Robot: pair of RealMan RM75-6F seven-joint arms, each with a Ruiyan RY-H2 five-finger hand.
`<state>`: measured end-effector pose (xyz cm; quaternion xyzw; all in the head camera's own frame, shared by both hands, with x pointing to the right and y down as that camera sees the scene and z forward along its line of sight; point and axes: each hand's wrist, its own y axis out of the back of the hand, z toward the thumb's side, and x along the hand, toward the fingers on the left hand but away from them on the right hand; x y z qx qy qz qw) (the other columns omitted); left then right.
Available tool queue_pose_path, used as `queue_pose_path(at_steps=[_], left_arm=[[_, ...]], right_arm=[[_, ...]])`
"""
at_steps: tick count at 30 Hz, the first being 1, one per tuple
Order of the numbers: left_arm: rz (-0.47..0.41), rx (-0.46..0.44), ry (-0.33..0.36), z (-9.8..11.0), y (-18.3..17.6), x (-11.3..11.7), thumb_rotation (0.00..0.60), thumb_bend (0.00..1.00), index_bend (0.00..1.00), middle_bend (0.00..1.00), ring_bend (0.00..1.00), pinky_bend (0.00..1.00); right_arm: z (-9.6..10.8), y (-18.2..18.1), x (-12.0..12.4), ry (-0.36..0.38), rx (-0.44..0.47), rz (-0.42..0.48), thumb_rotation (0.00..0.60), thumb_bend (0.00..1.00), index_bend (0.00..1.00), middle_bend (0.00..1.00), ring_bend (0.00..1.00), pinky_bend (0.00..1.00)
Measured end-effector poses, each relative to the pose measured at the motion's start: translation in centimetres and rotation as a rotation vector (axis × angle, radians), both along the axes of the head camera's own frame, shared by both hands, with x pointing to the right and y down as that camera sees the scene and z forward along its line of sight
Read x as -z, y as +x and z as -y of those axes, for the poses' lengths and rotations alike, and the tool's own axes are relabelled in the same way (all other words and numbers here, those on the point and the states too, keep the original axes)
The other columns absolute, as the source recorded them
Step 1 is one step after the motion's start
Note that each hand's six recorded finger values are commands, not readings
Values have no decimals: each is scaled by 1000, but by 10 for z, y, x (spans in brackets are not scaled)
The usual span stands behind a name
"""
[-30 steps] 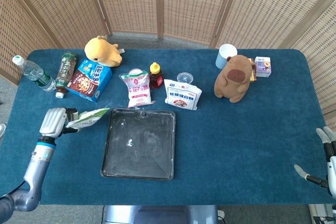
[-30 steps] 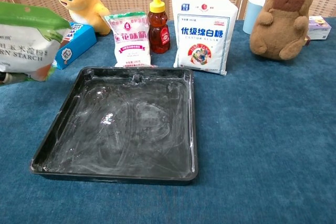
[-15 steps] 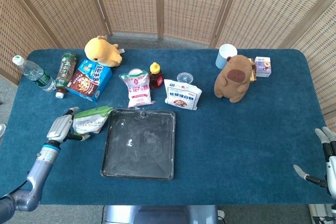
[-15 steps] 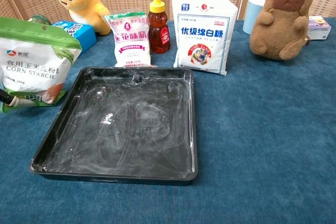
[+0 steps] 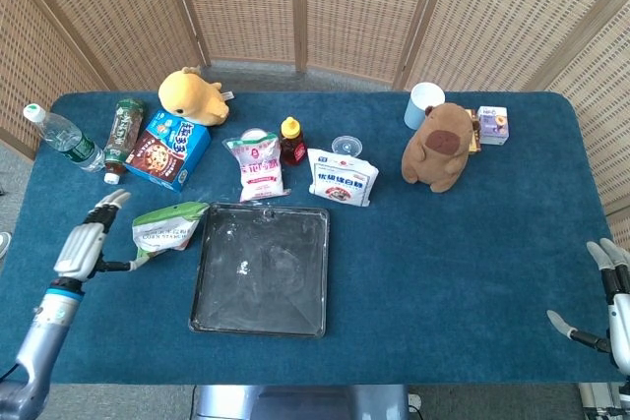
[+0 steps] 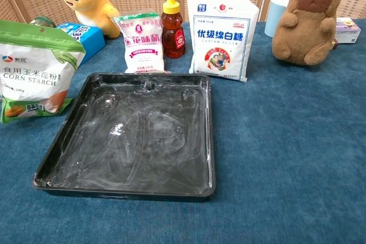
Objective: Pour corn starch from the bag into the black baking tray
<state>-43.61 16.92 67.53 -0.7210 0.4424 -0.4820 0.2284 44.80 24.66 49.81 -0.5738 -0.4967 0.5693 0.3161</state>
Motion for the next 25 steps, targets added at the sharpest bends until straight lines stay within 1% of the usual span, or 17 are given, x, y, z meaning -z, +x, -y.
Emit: queue_pose_path(at_steps=[4,9,11,13,15,16,20,25], left_arm=[[67,-14,35,-3,-16,15,512,0,0,0,0,87],[175,-4,76,-12,-44,44,516,0,0,0,0,86],[233,7,86,-16,-55,54,536,0,0,0,0,86],[293,24,96,-21,-64,65,576,0,0,0,0,86],[334,42,106,-26,-70,76,598,0,0,0,0,86],[353,58,114,-29,-73,84,600,0,0,0,0,87],[392,105,124,-42,-83,108,600,0,0,0,0,86],[420,117,138,-46,-85,120,600,5,0,0,0,86]], right_arm=[[0,0,2,6,-1,0,496,26,48,0,0,0],[1,0,4,17,2,-8,501,26,48,0,0,0],[1,0,5,23,2,-12,500,25,48,0,0,0],[1,1,6,28,2,-22,497,26,48,0,0,0],[2,1,7,36,5,-36,500,26,50,0,0,0],[2,2,7,41,6,-44,500,26,52,0,0,0],[3,3,10,62,9,-79,500,26,62,0,0,0],[3,3,10,77,15,-111,501,26,88,0,0,0]])
